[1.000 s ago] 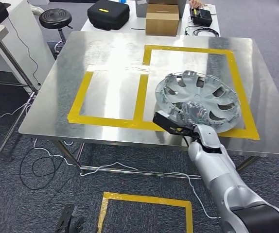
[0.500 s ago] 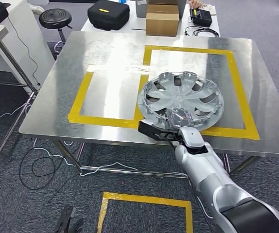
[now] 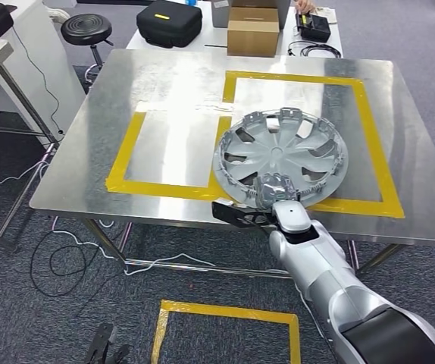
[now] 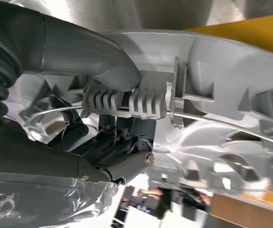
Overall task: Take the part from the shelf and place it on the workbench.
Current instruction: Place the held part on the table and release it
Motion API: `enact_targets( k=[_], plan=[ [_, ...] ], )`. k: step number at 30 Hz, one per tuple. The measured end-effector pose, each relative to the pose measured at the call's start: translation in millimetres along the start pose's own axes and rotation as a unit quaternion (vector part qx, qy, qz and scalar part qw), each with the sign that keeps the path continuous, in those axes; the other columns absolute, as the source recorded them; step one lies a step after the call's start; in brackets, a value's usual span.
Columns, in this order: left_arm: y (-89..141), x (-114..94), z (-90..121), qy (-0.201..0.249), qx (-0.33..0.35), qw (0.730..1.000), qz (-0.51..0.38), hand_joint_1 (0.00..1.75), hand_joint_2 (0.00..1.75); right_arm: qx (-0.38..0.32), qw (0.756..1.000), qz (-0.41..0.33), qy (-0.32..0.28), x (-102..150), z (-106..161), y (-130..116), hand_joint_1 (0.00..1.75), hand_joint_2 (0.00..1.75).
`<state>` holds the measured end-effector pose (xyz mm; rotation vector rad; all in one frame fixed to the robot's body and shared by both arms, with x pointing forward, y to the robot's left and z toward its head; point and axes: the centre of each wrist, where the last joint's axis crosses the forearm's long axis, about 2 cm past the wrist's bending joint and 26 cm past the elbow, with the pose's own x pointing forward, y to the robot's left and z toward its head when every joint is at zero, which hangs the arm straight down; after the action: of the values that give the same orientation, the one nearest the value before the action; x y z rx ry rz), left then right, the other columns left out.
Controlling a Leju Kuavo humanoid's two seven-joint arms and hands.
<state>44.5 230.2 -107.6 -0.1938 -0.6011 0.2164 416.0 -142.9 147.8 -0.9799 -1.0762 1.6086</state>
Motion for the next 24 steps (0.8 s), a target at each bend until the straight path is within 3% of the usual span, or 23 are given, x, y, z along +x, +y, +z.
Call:
enact_targets(
  k=[5, 12, 24],
  plan=[
    [0, -2, 1, 0.004, 0.007, 1.000, 0.000, 0.00, 1.75, 0.004, 0.997, 0.014, 0.081, -12, -1, 4, 1.75, 1.75],
    [0, -3, 1, 0.008, 0.011, 1.000, 0.006, 0.00, 1.75, 0.016, 0.986, 0.031, 0.163, -52, -2, 14, 1.75, 1.75],
    [1, -3, 2, 0.009, 0.014, 1.000, 0.005, 0.00, 1.75, 0.020, 0.978, 0.029, 0.204, -83, 0, 22, 1.75, 1.75]
  ],
)
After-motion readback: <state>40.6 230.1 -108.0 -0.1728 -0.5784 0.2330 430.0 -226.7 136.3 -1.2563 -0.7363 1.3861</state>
